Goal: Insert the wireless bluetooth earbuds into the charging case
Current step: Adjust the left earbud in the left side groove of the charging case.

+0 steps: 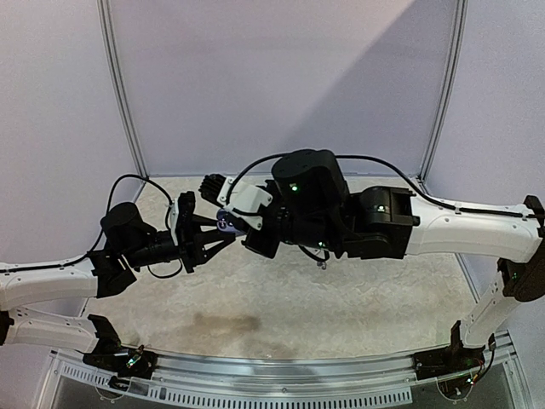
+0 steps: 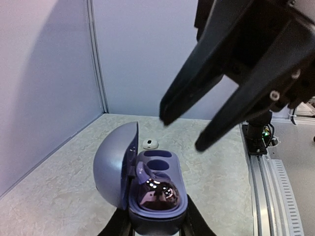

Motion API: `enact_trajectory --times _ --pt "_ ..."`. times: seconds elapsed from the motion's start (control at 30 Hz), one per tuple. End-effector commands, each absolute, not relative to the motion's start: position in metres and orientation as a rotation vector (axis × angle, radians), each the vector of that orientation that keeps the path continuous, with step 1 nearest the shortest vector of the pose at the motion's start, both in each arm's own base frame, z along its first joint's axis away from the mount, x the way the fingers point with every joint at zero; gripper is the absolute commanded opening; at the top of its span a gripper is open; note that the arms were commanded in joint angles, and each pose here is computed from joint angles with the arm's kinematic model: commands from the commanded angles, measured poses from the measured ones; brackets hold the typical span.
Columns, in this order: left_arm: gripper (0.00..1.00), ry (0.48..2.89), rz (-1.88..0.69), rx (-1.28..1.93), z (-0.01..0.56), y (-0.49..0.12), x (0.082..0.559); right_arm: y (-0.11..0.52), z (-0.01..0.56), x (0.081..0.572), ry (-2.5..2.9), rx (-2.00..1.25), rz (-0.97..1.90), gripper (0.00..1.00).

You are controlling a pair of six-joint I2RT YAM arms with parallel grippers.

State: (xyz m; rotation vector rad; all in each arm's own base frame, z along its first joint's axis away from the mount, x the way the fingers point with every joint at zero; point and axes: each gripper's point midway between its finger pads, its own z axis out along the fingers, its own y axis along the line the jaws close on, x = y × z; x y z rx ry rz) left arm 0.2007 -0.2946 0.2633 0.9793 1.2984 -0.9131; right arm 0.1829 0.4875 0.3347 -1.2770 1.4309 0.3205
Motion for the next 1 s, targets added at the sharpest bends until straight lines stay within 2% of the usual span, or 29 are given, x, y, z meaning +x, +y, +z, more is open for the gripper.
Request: enact_trajectory --times 0.0,0.3,0.73,0.97 --pt "0.00 1.230 -0.887 1.025 0.272 -0.295 0.196 0.502 0.321 0.187 1.451 -1.304 0.364 0.15" --pt "0.00 1.217 -0.873 1.037 0.272 -0.295 0.195 0.506 0.292 0.187 1.509 -1.354 0.370 0.05" --pt "0.00 1.235 -0.865 0.996 0.275 -0.293 0.201 0.501 0.259 0.185 1.595 -1.408 0.335 0.04" --pt "0.00 1.241 -0.869 0.986 0.275 -0.293 0.201 0.495 0.268 0.186 1.600 -1.381 0.338 0.04"
